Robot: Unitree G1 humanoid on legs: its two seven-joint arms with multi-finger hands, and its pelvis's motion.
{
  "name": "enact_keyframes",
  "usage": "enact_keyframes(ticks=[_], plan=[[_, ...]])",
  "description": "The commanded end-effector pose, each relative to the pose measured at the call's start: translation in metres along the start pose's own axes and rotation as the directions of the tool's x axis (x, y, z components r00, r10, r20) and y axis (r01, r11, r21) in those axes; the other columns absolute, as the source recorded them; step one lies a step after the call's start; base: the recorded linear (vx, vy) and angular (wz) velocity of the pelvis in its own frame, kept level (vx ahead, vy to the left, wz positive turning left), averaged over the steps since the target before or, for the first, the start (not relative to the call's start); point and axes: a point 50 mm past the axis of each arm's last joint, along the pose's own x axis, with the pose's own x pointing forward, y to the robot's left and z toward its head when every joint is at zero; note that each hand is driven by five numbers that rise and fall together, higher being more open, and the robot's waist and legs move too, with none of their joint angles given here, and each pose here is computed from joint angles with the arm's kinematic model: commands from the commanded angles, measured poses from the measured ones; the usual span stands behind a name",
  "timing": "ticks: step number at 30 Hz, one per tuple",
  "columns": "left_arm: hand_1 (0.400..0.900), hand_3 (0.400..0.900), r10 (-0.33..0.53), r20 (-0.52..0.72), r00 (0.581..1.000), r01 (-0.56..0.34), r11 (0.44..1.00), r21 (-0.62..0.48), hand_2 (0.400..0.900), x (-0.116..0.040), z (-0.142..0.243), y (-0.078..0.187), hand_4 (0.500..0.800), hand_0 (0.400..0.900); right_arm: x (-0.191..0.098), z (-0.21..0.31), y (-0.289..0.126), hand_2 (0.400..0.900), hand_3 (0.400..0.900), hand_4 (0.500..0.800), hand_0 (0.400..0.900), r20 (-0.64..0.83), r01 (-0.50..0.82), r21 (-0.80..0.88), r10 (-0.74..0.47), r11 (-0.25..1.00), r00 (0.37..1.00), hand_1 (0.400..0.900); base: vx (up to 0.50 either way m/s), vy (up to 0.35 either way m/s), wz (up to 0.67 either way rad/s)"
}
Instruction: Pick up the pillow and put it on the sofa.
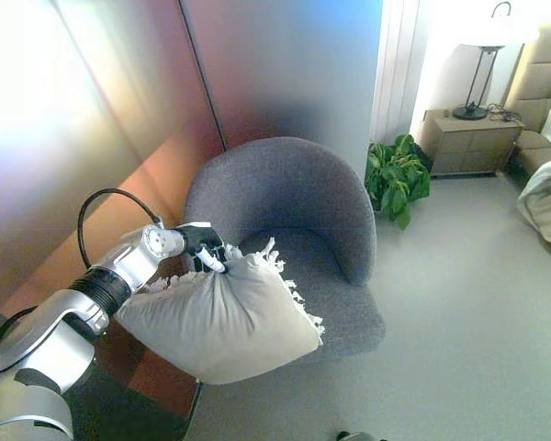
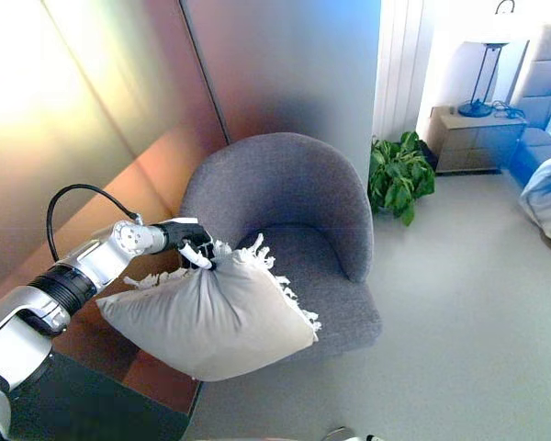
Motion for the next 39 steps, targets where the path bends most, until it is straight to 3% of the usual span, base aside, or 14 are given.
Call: enact_keyframes(ticks=[1, 11, 12, 13, 39], plan=[[0.4, 0.4, 0.377, 0.168, 0.911, -0.383, 0.924, 0.007, 0.4, -0.063, 0.068, 0.115, 0.5, 0.4, -0.002, -0.006, -0.012, 0.9, 0.9, 0.8, 0.9, -0.02, 0.032, 0.072, -0.031, 0.997, 0.999, 0.9, 0.021, -0.057, -0.22], [0.4, 0.4, 0.357, 0.139, 0.924, -0.352, 0.934, -0.055, 0.4, -0.051, 0.066, 0.108, 0.5, 0.4, -0.002, -0.028, -0.021, 0.9, 0.9, 0.8, 0.9, -0.06, 0.045, 0.092, -0.04, 0.995, 0.997, 0.9, 0.036, -0.07, -0.21], [0.476, 0.476, 0.343, 0.133, 0.93, -0.337, 0.939, -0.066, 0.476, -0.048, 0.064, 0.105, 0.546, 0.476, -0.002, -0.029, -0.022, 0.9, 0.9, 0.8, 0.9, -0.062, 0.048, 0.089, -0.043, 0.995, 0.997, 0.9, 0.024, -0.038, -0.15], [0.9, 0.9, 0.338, 0.13, 0.932, -0.33, 0.941, -0.075, 0.9, -0.046, 0.063, 0.102, 0.8, 0.9, -0.002, -0.03, -0.023, 0.9, 0.9, 0.8, 0.9, -0.064, 0.05, 0.087, -0.044, 0.995, 0.997, 0.9, 0.025, -0.03, -0.12], [0.9, 0.9, 0.316, 0.095, 0.944, -0.303, 0.944, -0.133, 0.9, -0.046, 0.041, 0.096, 0.8, 0.9, -0.001, -0.032, -0.018, 0.9, 0.9, 0.8, 0.9, -0.076, 0.037, 0.025, -0.035, 0.999, 0.996, 0.9, 0.003, -0.003, -0.01]])
